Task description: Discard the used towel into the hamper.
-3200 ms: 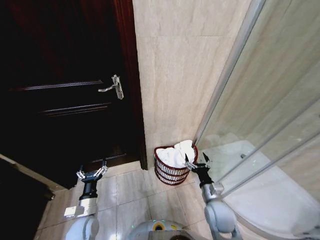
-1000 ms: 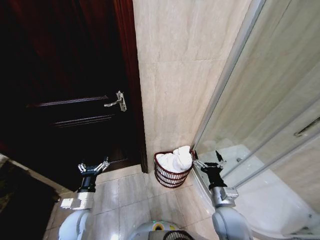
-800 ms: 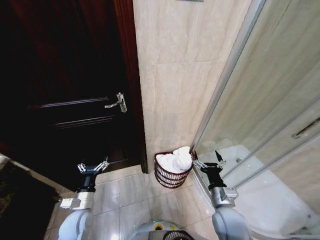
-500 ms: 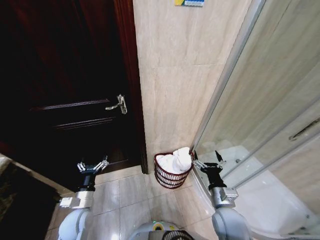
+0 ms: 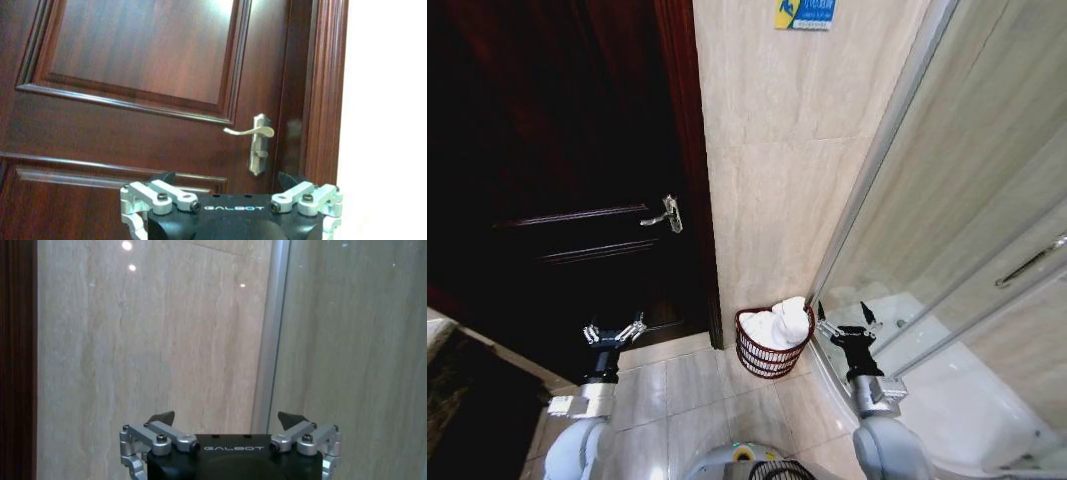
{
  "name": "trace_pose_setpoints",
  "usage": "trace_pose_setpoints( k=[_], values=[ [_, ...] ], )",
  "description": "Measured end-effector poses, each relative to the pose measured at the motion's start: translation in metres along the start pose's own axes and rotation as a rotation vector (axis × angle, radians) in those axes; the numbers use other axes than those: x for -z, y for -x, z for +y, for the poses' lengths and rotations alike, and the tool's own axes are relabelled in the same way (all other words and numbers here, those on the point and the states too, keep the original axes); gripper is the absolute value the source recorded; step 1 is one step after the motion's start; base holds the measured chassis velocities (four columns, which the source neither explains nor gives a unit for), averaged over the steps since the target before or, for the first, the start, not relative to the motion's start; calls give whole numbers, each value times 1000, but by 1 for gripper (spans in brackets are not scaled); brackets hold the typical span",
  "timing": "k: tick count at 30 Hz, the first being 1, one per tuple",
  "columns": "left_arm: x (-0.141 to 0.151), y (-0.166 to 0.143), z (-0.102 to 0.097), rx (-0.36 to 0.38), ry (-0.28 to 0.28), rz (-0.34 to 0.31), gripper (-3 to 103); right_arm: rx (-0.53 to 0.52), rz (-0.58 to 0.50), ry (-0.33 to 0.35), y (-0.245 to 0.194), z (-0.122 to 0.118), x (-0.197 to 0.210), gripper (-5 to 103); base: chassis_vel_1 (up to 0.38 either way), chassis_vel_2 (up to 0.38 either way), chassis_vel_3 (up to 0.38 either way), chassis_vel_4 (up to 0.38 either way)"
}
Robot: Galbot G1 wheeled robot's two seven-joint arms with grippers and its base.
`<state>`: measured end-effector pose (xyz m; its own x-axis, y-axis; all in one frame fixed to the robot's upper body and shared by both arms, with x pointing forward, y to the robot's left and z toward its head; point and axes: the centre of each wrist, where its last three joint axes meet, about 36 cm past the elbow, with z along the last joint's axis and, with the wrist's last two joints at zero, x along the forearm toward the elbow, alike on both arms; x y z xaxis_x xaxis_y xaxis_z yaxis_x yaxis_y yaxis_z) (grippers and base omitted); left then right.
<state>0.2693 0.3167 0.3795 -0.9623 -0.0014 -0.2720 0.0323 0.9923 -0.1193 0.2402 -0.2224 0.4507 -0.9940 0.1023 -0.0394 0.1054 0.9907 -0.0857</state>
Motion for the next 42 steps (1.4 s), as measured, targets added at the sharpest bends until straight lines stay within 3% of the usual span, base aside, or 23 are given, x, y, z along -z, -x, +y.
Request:
trace_pose_setpoints(
  k=[42],
  values=[
    [-4, -2, 2, 24, 12, 4, 100, -1, -10, 4, 0, 1, 6, 100, 0, 0, 0, 0]
  ],
)
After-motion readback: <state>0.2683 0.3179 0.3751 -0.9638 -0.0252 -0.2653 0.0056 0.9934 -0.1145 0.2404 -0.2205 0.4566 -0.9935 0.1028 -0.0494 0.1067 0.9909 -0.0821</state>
